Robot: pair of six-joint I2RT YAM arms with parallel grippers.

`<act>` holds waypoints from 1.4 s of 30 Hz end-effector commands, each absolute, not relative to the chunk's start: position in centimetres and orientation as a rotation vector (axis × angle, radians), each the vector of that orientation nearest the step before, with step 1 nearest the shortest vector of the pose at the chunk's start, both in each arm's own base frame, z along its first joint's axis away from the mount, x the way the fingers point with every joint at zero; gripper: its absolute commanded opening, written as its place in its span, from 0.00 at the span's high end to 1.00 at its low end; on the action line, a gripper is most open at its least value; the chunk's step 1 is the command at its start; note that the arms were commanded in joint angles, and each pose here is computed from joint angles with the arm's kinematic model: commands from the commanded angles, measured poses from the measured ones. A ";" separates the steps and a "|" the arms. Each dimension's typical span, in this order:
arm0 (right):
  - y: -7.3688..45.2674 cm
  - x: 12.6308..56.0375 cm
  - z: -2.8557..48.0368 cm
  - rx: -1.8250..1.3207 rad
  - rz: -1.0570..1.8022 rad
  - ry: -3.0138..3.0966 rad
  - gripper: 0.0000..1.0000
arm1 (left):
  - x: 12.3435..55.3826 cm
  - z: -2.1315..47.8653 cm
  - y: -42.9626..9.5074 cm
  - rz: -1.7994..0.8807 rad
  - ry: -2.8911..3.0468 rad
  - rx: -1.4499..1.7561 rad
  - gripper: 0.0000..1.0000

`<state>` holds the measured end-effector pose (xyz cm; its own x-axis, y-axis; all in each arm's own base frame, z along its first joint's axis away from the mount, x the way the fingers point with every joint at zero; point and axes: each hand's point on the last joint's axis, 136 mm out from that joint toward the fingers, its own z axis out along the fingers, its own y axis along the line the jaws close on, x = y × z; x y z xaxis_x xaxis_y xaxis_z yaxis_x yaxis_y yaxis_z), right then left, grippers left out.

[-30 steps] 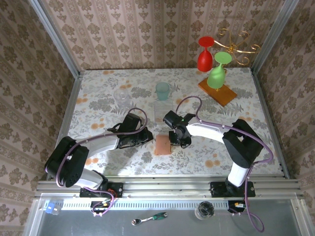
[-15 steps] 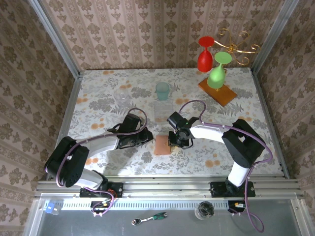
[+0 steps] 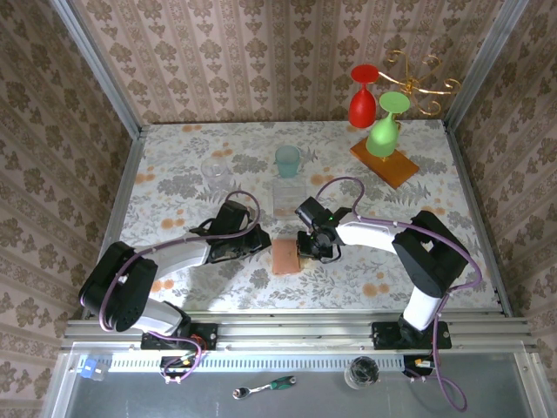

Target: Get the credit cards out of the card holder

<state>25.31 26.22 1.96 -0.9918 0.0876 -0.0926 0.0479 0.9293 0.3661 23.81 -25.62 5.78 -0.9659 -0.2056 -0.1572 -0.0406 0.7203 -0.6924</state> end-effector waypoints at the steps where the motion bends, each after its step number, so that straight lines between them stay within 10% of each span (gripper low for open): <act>1: 26.3 25.8 3.6 0.087 0.577 2.955 0.89 | 24.0 6.1 -25.3 -1.073 2.698 -0.196 0.88; 42: 29.4 26.9 11.8 -0.131 0.649 2.873 0.91 | 24.2 8.5 -21.5 -1.026 2.624 -0.245 0.91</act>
